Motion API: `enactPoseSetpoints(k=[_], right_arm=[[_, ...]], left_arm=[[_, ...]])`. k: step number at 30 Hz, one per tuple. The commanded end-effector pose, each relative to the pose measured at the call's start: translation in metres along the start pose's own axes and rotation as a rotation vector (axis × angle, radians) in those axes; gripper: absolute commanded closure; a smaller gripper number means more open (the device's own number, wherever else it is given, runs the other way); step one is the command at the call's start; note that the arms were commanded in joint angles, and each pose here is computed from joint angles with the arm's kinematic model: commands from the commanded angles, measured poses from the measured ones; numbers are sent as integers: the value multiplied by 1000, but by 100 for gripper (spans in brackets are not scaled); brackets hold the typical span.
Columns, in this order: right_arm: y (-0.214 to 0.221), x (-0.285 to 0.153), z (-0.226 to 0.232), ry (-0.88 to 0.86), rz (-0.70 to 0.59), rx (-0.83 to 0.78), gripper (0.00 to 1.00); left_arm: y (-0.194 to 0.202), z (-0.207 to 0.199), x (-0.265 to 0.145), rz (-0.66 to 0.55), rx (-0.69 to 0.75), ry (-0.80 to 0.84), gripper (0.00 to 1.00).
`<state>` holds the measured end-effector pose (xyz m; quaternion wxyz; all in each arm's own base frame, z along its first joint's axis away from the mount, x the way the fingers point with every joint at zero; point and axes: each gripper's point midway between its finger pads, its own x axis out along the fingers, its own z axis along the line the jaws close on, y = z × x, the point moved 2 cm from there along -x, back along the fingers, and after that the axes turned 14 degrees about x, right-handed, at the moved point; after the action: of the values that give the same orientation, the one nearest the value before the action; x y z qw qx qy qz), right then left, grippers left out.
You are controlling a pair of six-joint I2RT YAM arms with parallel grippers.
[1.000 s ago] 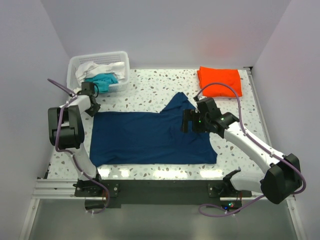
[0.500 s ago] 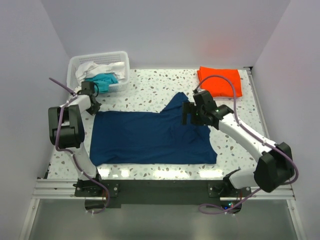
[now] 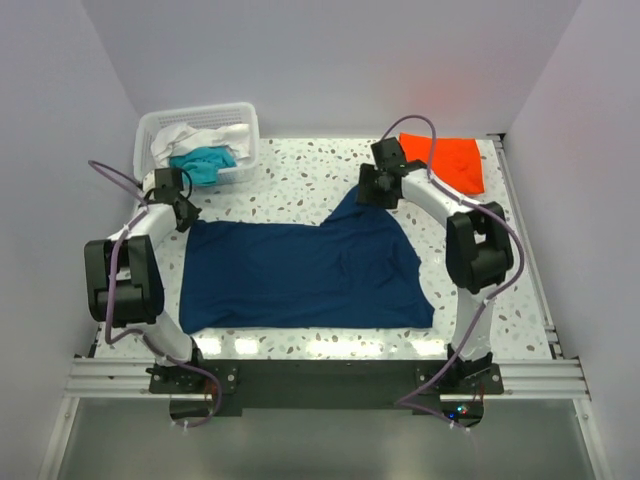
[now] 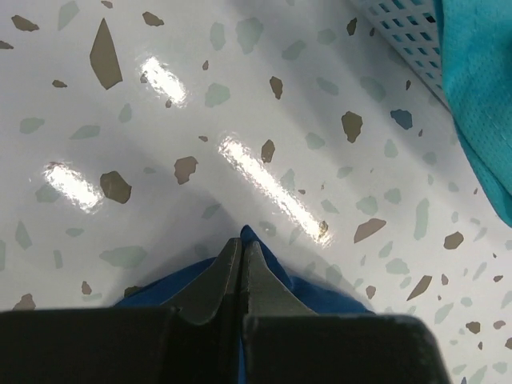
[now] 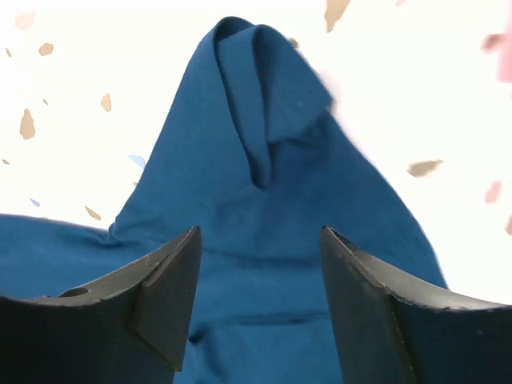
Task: Fold and stack the t-shirts
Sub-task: Fold the tshirt
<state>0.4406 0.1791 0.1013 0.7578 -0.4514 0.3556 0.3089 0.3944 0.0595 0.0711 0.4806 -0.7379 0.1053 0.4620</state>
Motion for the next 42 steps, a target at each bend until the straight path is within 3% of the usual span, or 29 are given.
enactPoseSetpoints(k=[1, 12, 19, 29, 32, 38, 42], right_arm=[[-4, 10, 33, -116, 33, -26, 37], [-8, 52, 38, -89, 55, -31, 42], [-5, 52, 46, -146, 65, -17, 66], [-6, 60, 25, -31, 39, -62, 63], [-2, 64, 24, -39, 55, -63, 68], [9, 68, 35, -123, 110, -67, 83], [10, 66, 29, -96, 100, -76, 100]], left_arm=[[-15, -3, -14, -75, 8, 47, 100], [-15, -2, -26, -97, 18, 75, 100], [-17, -3, -29, -103, 15, 80, 100], [-17, -1, -31, -106, 16, 74, 100], [-17, -2, -31, -105, 13, 76, 100], [-18, -3, -31, -108, 11, 79, 100], [-17, -3, -32, -107, 12, 85, 100]])
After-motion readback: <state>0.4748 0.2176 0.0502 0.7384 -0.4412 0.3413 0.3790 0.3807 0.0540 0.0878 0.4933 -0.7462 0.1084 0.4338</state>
